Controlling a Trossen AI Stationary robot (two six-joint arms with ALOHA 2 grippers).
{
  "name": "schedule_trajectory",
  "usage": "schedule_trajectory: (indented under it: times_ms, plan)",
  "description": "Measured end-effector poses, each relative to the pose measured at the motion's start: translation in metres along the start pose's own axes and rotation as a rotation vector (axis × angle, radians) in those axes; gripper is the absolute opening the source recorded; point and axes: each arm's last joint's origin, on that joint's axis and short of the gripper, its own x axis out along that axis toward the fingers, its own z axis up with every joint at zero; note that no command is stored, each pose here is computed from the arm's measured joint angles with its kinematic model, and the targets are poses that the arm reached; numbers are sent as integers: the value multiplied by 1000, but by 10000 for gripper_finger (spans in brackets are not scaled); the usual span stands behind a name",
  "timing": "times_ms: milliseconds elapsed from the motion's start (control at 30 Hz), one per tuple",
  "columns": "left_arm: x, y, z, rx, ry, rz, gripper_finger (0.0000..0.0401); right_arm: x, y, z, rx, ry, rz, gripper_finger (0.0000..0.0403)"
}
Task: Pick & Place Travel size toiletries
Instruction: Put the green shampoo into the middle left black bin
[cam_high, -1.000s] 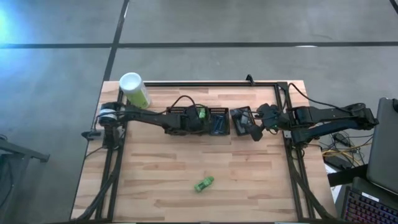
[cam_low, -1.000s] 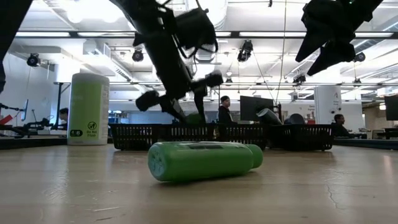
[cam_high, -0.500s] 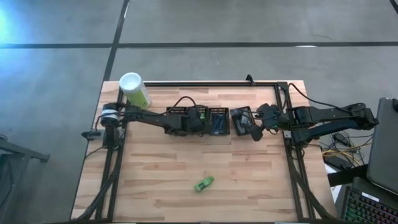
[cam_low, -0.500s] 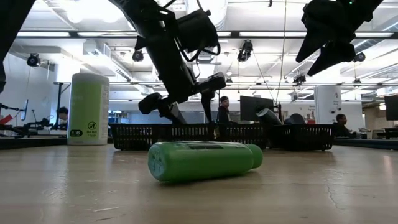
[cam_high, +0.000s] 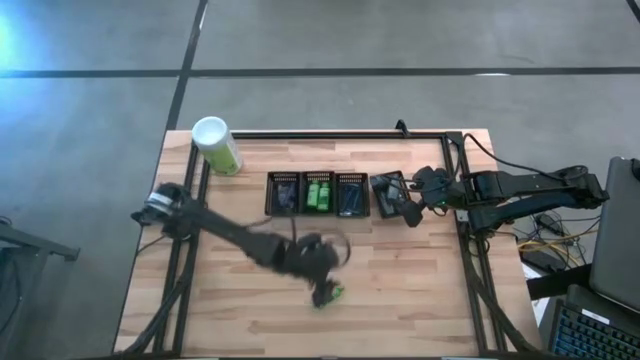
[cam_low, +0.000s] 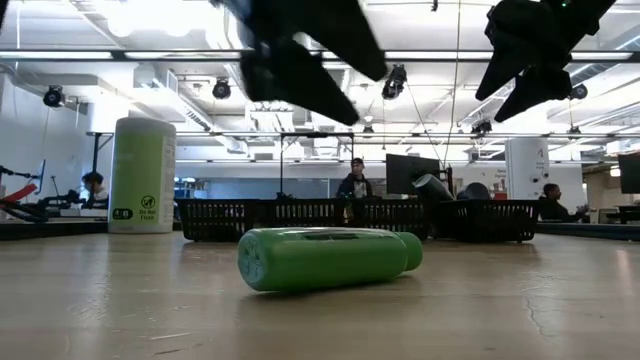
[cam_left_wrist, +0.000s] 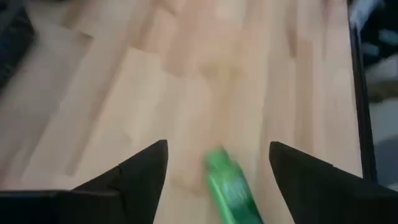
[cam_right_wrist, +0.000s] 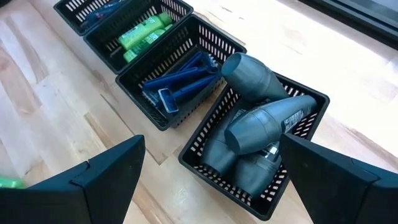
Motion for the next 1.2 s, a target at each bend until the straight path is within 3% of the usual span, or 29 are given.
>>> schedule_trajectory:
  times_ms: [133, 367, 533, 767, 1200]
  plan:
    - [5, -29, -35, 65, 19, 48, 284, 0, 0, 0, 0, 0, -1, 368]
    - [31, -54, -69, -24, 73, 63, 294, 0, 0, 0, -3, 1, -1, 368]
    - [48, -60, -74, -46, 92, 100, 318, 0, 0, 0, -3, 2, -2, 368]
    - [67, -64, -77, -22, 181, 251, 323, 0, 0, -1, -6, 9, -2, 368]
    - [79, -70, -83, 8, 188, 259, 298, 0, -4, -5, -30, 53, -38, 368]
